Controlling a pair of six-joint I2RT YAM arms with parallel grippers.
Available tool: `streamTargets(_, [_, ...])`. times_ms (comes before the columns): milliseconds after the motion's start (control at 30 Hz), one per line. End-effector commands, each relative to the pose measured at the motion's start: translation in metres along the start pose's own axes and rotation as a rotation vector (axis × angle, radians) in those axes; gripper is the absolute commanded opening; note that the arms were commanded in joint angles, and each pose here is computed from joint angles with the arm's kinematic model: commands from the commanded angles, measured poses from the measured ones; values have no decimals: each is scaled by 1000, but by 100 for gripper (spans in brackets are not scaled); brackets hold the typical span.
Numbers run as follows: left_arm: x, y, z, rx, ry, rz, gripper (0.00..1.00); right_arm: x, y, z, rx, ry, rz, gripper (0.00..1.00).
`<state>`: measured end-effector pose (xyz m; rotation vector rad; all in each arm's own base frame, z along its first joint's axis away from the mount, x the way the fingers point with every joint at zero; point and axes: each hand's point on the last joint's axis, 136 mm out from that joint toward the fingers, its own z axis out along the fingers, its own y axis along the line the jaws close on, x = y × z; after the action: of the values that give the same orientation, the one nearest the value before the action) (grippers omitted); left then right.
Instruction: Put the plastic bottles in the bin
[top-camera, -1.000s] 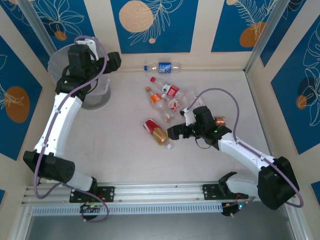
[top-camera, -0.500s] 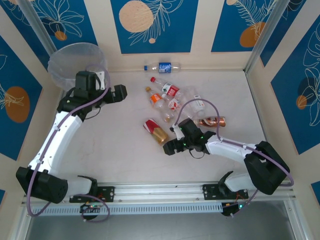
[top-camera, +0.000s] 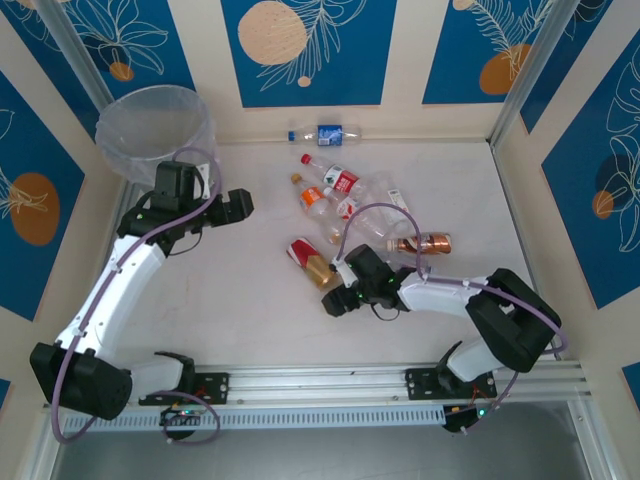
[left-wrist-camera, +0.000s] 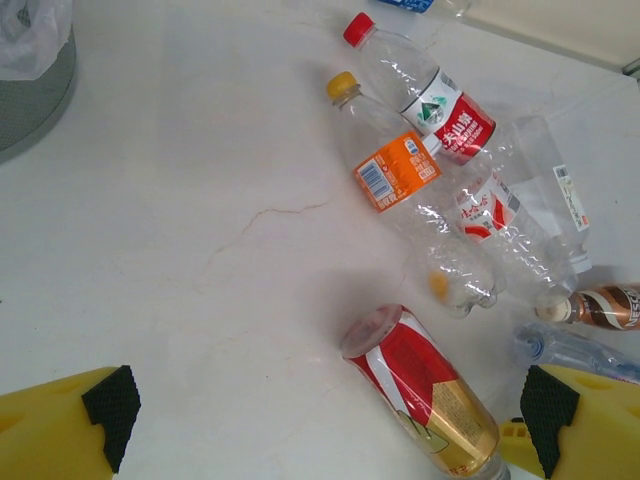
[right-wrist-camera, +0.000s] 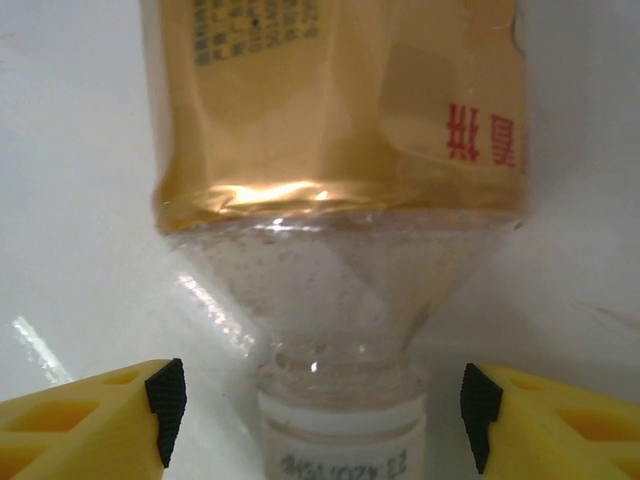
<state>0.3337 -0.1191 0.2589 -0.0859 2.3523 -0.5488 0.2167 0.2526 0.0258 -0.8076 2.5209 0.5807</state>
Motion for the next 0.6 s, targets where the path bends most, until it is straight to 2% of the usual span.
streamTargets(0, [2,-3,1,14,-3,6,99,0,-2,7,25,-5,-55,73])
streamTargets(300, [4,2,4,16,-46,6,99,-6,-2,13,37,-35,-66,65])
streamTargets(567, [15,8,10,-7,-7,-4,99,-10,-3,17,53,-37,-80,46])
